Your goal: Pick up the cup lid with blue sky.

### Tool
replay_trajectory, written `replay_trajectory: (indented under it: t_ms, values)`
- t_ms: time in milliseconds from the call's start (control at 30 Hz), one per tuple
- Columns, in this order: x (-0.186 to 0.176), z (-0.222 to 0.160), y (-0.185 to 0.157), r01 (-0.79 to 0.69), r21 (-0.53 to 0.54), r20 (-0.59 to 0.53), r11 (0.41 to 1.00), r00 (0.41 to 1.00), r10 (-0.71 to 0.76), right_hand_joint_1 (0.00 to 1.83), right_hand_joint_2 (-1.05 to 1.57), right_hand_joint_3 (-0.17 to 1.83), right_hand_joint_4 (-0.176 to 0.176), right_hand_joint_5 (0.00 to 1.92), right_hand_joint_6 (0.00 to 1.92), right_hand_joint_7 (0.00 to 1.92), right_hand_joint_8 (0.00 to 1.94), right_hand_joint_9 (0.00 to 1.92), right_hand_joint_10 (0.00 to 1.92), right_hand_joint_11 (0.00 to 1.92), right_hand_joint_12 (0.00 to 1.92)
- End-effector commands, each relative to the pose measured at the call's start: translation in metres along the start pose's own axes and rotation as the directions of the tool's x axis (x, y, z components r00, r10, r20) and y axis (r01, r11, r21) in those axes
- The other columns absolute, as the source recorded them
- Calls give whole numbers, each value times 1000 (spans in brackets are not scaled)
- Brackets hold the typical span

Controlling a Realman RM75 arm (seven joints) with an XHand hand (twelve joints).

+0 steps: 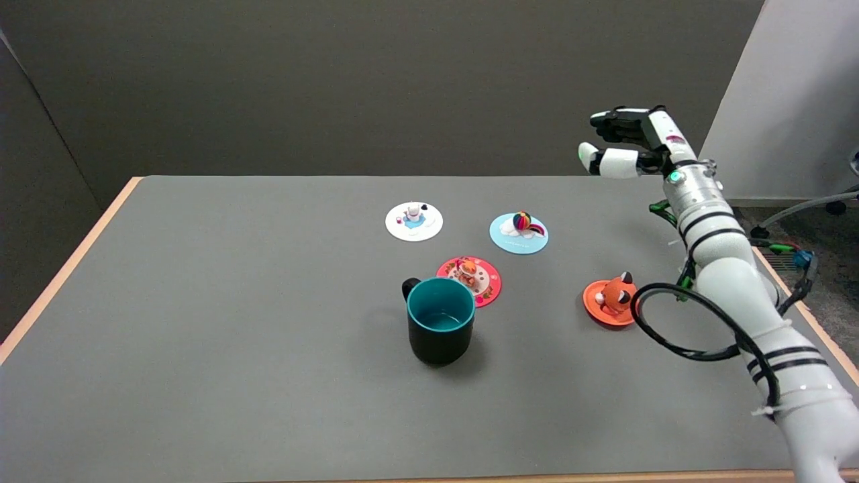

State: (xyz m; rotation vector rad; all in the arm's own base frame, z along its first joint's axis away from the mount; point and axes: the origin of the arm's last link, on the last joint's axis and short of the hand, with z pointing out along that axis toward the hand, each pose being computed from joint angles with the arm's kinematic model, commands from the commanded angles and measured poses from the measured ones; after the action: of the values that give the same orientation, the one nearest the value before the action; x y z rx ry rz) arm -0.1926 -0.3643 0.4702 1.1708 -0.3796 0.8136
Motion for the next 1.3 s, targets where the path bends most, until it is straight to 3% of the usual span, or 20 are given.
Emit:
replay_trajectory:
  t_ms: [33,500,967,1000,1067,1167,1300]
  values:
    - [-13,39,-41,327,161,153,931,924,-351,795,427,973,11,706,220,733,196,675,199,478,314]
    - [-39,59,-45,492,220,212,842,819,-534,823,349,991,8,591,199,681,178,618,188,439,345]
    - [-48,66,-4,474,102,289,875,827,-482,794,323,996,4,543,189,647,174,605,187,435,347]
    - [-10,78,-13,591,89,178,802,783,-596,792,324,992,5,543,189,648,174,606,187,435,348]
    - [-52,63,0,471,98,301,877,826,-477,789,324,988,5,543,190,648,174,605,187,434,349]
    - [-58,59,-1,467,109,311,877,822,-477,787,324,984,4,545,190,648,175,604,187,432,351]
    - [-71,51,-7,487,160,340,859,790,-511,791,324,966,-22,550,191,659,177,599,189,409,363]
